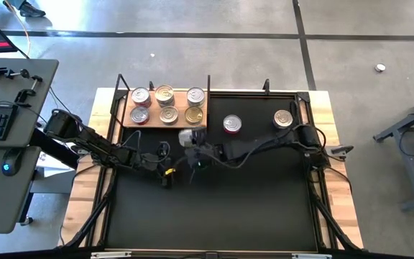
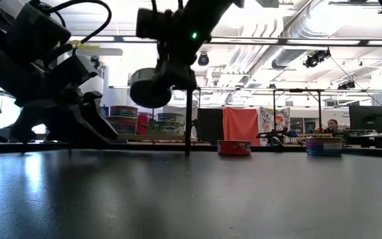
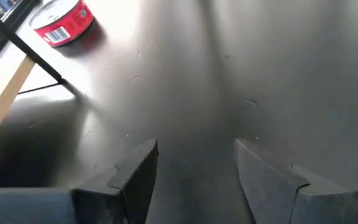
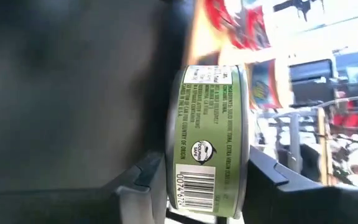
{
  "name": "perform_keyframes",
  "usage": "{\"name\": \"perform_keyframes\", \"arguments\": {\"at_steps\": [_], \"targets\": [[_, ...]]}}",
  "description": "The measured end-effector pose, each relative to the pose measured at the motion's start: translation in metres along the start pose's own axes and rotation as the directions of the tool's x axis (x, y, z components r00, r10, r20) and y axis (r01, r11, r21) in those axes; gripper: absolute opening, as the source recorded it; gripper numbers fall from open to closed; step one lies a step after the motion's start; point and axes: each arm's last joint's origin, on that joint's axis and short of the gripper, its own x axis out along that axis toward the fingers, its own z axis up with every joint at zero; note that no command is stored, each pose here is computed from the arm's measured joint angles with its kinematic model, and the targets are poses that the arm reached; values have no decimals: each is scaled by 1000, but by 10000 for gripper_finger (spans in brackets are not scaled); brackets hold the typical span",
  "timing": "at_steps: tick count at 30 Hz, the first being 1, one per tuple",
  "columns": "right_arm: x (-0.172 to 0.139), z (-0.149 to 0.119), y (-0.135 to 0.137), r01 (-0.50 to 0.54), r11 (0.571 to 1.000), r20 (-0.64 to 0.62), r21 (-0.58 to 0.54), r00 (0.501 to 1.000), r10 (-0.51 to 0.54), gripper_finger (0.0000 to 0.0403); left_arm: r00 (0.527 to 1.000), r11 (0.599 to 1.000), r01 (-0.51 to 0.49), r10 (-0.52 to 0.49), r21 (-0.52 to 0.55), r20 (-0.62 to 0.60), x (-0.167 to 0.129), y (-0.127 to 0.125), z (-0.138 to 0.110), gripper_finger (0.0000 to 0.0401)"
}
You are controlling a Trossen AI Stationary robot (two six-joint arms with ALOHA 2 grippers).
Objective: Stack canned seafood by type on shelf
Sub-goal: Stack the green tuna can on the top of the other green tuna can
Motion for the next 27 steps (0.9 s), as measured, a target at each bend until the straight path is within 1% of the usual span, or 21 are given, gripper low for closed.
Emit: {"name": "perform_keyframes", "arguments": {"at_steps": [4, 7, 9, 12, 17, 19, 24, 27], "targets": [[23, -15, -23, 47, 998, -38, 29, 998, -46, 122, 1000, 1000, 8, -8, 9, 28, -5, -4, 4, 199], [37, -22, -39, 81, 995, -27, 63, 997, -79, 122, 998, 1000, 12, -14, 25, 64, -11, -6, 10, 190], [44, -24, -48, 73, 994, 16, 79, 997, -75, 122, 996, 999, -2, -1, 35, 87, -17, -6, 14, 184], [53, -32, -58, 46, 997, 34, 67, 998, -48, 122, 993, 998, -53, 49, 35, 104, -29, -4, 19, 176], [66, -45, -68, 55, 995, 5, 80, 998, -55, 122, 981, 989, -147, 147, -10, 124, -54, 3, 23, 167], [73, -48, -68, 45, 995, 5, 87, 999, -45, 122, 975, 985, -168, 171, -31, 143, -65, 6, 25, 165], [89, -59, -59, 20, 998, -57, 57, 998, -17, 122, 970, 986, -152, 162, -72, 181, -83, 11, 26, 163], [91, -61, -59, 47, 998, -97, 51, 994, -42, 122, 971, 986, -143, 156, -84, 180, -87, 13, 24, 163]]}}
